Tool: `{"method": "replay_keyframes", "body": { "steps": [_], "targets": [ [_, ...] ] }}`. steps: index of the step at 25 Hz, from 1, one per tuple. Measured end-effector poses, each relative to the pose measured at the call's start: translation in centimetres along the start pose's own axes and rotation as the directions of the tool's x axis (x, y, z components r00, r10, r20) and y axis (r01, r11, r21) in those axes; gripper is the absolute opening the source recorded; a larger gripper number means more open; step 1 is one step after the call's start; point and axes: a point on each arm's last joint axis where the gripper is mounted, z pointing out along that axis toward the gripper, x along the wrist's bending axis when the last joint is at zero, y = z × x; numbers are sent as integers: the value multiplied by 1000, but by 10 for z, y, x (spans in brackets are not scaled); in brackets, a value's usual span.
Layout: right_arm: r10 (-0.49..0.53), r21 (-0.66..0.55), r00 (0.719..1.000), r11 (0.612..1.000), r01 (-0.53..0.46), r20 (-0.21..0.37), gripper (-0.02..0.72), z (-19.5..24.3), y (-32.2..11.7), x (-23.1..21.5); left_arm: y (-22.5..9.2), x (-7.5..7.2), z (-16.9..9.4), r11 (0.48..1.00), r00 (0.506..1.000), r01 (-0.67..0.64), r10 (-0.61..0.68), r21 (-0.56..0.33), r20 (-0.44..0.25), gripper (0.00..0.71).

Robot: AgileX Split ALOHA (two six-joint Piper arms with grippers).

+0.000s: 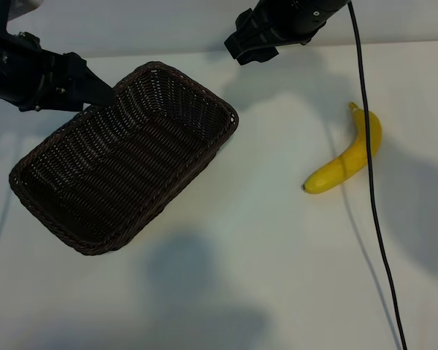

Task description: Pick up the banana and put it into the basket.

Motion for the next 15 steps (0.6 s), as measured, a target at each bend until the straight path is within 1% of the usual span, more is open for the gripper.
{"method": "replay_keyframes", "body": {
  "steps": [15],
  "targets": [
    [11, 3, 1000, 1000, -11, -1, 563, 0, 0, 0, 0, 0, 0, 1000, 1000, 2, -2, 0, 0, 600]
  ]
}}
